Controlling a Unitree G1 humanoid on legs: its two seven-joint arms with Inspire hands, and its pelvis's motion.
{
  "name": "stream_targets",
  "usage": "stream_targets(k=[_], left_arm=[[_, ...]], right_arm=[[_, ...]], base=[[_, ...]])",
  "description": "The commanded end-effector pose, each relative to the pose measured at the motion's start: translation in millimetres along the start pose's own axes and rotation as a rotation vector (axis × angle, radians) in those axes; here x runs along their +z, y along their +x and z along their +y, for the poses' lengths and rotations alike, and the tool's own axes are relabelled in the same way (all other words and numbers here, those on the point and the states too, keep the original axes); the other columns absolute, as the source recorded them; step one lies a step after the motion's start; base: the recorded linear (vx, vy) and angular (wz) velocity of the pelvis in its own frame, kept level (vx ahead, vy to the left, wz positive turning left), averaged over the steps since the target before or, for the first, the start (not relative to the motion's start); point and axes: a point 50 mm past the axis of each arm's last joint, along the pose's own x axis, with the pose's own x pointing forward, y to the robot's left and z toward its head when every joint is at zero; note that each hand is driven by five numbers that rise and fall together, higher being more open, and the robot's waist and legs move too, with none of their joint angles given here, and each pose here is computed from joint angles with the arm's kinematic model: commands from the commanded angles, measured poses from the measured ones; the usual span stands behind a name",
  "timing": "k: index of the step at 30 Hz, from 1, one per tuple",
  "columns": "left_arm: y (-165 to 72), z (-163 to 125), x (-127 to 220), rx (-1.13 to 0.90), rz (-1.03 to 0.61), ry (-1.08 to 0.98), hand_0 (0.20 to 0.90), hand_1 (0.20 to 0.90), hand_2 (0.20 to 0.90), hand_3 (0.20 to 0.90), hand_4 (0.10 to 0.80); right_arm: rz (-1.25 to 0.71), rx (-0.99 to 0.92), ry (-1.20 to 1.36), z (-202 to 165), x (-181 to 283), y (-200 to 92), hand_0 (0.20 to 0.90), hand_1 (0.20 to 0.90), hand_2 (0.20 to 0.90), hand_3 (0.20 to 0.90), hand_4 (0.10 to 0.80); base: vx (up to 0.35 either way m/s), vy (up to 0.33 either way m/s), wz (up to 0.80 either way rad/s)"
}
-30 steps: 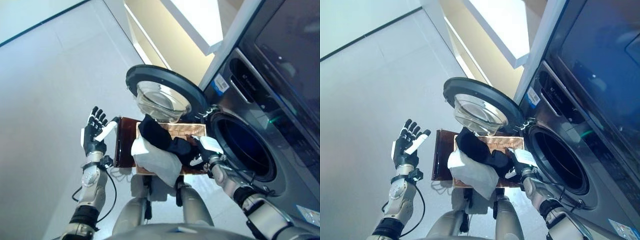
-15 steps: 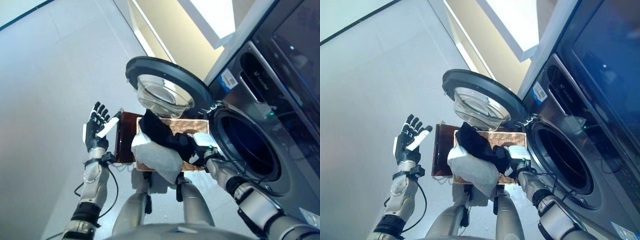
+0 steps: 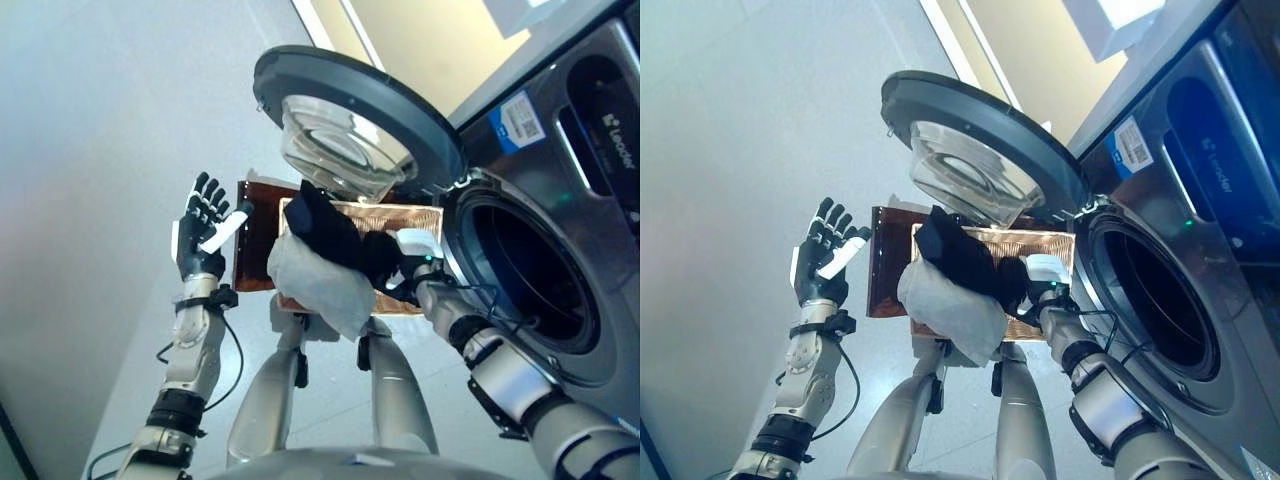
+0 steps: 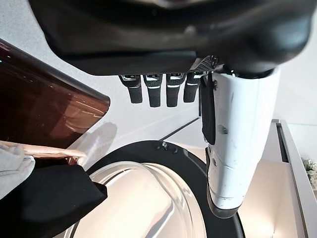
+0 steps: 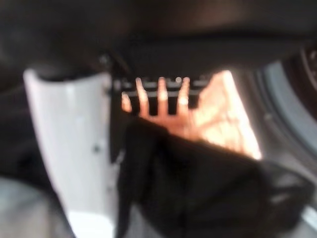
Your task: Pick up the clothes and place them into the washing machine
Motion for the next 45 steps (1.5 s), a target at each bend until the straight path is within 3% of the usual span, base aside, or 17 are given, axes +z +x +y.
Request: stream_targets(k=[1,18,19,20,21,22,23,45], left_arm=[[6.5,-6.7,50.4,-0.075,-0.25,0.024,0.9,0.9,0.9,0.9,0.8],[7.0,-15.7,66.8,-0.126,-0.314,0.041,0.9,0.9,0.9,0.9,0.8],[7.2,-15.7,67.4,-0.127,-0.316,0.044,0.9,0.9,0.9,0.9,0.8],[7.2,-15.9,67.6,-0.13,-0.315,0.045,0.9,0.9,0.9,0.9,0.8],[7.3,-15.6,67.8,-0.13,-0.315,0.041,0.9,0.9,0.9,0.9,0.8],[7.4,-15.7,68.0,-0.13,-0.315,0.041,0.9,0.9,0.9,0.9,0.8],[7.7,-15.5,67.8,-0.129,-0.313,0.043,0.9,0.9,0.9,0.9,0.8],[11.7,-2.4,63.6,-0.056,-0.294,0.073,0.9,0.9,0.9,0.9,0.8]], right_arm=[[0.018,-0.087,-0.014,-22.8,-5.1,8.1,0.9,0.9,0.9,0.9,0.8],[0.083,-0.042,-0.003,-47.3,-15.0,19.2,0.9,0.9,0.9,0.9,0.8],[0.082,-0.031,0.005,-47.1,-15.1,19.4,0.774,0.774,0.774,0.774,0.71],[0.086,-0.024,0.013,-47.6,-16.1,19.5,0.532,0.532,0.532,0.532,0.537],[0.088,-0.023,0.023,-48.8,-16.3,20.0,0.505,0.505,0.505,0.505,0.518],[0.088,-0.018,0.031,-49.2,-16.0,20.3,0.422,0.422,0.422,0.422,0.459],[0.086,-0.014,0.039,-49.2,-15.2,20.5,0.2,0.2,0.2,0.2,0.3],[0.041,-0.044,0.095,-49.9,-4.2,20.5,0.2,0.2,0.2,0.2,0.3]], base=[[0.0,0.0,0.0],[-0.003,0.006,-0.01],[0.0,0.0,0.0],[0.0,0.0,0.0],[0.0,0.0,0.0],[0.0,0.0,0.0],[0.0,0.0,0.0],[-0.001,0.001,-0.01]])
